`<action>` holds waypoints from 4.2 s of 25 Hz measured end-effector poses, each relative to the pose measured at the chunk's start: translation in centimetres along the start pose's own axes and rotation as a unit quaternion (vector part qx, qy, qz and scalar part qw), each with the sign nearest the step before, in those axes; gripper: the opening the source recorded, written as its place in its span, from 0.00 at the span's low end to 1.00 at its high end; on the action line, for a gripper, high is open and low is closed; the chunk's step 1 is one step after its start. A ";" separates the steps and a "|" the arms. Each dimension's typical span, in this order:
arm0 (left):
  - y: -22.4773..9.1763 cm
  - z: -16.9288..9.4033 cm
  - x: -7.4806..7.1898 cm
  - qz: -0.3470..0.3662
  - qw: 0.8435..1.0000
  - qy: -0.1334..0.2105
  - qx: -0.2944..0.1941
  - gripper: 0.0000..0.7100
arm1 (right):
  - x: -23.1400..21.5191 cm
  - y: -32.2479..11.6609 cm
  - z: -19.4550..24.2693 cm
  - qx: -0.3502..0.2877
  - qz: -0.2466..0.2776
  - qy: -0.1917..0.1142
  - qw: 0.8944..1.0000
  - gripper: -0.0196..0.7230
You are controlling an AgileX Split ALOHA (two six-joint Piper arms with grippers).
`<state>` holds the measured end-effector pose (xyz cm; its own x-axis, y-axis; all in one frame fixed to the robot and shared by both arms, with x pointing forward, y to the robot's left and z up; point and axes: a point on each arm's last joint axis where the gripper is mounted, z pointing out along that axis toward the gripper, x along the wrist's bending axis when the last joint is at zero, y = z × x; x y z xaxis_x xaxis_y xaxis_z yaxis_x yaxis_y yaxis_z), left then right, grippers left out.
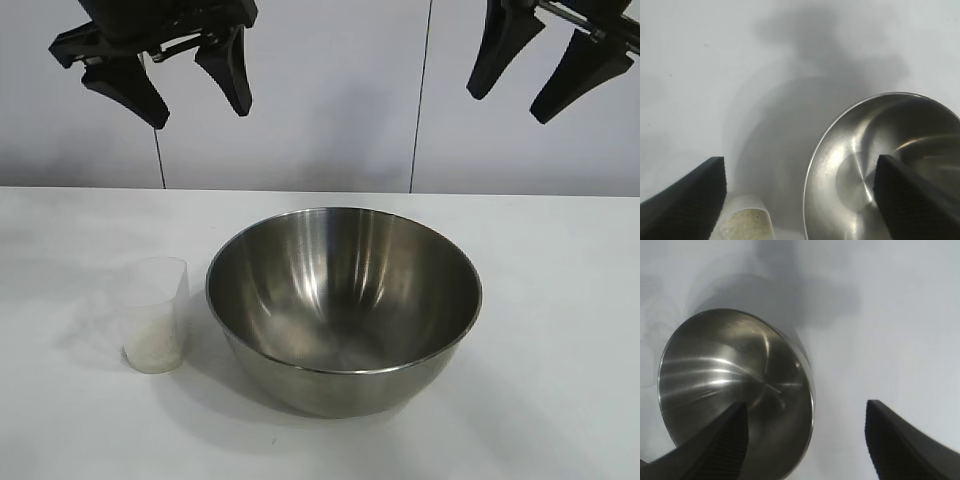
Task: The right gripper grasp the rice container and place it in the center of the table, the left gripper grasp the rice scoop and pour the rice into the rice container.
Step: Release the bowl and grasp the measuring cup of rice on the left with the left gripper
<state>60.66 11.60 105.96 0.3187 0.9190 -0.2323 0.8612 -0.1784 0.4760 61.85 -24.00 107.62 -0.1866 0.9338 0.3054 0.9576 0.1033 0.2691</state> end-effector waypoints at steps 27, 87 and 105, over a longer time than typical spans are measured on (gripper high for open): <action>-21.2 -1.2 5.4 0.106 0.906 0.007 -0.410 0.75 | -0.4 -0.7 1.1 0.022 0.008 -0.001 1.000 0.65; -26.9 6.1 11.1 0.117 0.959 0.031 -0.257 0.63 | -0.4 -0.5 1.1 0.009 0.008 -0.004 1.000 0.65; -25.6 9.2 12.2 0.075 0.966 0.023 -0.247 0.63 | -0.5 -0.3 1.1 -0.001 0.008 -0.005 1.000 0.65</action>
<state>46.11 24.13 83.11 0.3970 0.9127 -0.0967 0.5097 -0.1317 0.8502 61.88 -24.08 106.42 -0.1688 0.9388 0.3001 0.9598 0.0873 0.2669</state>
